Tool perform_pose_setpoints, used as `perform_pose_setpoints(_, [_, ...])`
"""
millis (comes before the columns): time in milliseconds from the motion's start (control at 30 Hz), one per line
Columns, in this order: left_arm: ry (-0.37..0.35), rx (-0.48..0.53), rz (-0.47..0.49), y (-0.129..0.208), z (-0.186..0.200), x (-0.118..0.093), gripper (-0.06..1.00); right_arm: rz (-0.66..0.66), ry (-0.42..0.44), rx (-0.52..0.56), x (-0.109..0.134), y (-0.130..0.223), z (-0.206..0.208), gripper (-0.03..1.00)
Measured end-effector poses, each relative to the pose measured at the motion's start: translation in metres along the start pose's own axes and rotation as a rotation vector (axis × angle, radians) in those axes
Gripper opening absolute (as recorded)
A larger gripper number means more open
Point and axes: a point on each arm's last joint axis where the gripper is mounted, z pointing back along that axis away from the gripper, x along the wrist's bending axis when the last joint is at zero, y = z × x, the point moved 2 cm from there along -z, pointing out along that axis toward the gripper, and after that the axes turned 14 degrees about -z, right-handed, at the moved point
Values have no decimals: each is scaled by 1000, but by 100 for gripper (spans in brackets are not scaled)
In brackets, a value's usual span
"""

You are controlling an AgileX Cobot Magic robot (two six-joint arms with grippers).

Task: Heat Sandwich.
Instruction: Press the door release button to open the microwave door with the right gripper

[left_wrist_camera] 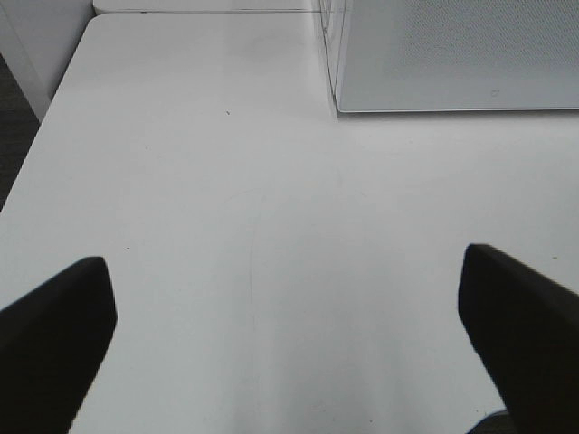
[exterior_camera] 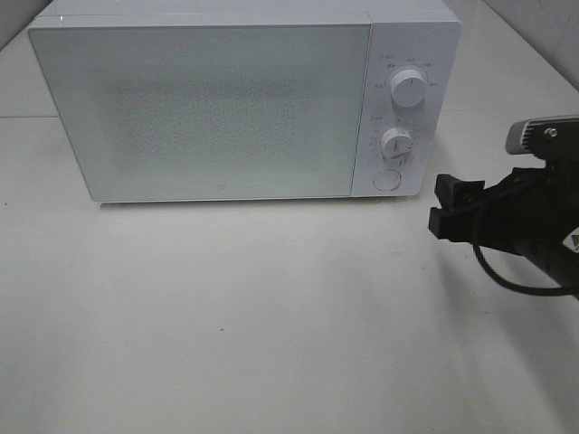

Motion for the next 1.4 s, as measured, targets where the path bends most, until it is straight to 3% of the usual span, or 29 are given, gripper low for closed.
perform_pose_setpoints(333, [0, 0, 0, 0, 0, 0, 97, 13, 15, 49, 18, 27, 2, 76])
perform_pose_setpoints(733, [0, 0, 0, 0, 0, 0, 97, -41, 25, 36, 24, 31, 6, 75])
perform_pose_setpoints(900, [0, 0, 0, 0, 0, 0, 97, -203, 30, 30, 24, 30, 6, 75])
perform_pose_setpoints(1000, [0, 0, 0, 0, 0, 0, 97, -415, 33, 27, 24, 30, 6, 75])
perform_pose_setpoints(1067, [0, 0, 0, 0, 0, 0, 97, -462, 34, 27, 24, 30, 6, 75])
perform_pose_setpoints(1100, [0, 0, 0, 0, 0, 0, 97, -584, 36, 25, 24, 30, 6, 75])
perform_pose_setpoints(1200, [0, 0, 0, 0, 0, 0, 97, -699, 37, 23, 24, 30, 6, 75])
perform_pose_setpoints(1267, [0, 0, 0, 0, 0, 0, 97, -897, 40, 19, 24, 30, 6, 75])
perform_pose_setpoints(1367, [0, 0, 0, 0, 0, 0, 97, -1012, 41, 17, 24, 30, 6, 74])
perform_pose_setpoints(1400, [0, 0, 0, 0, 0, 0, 97, -1123, 42, 15, 24, 30, 6, 73])
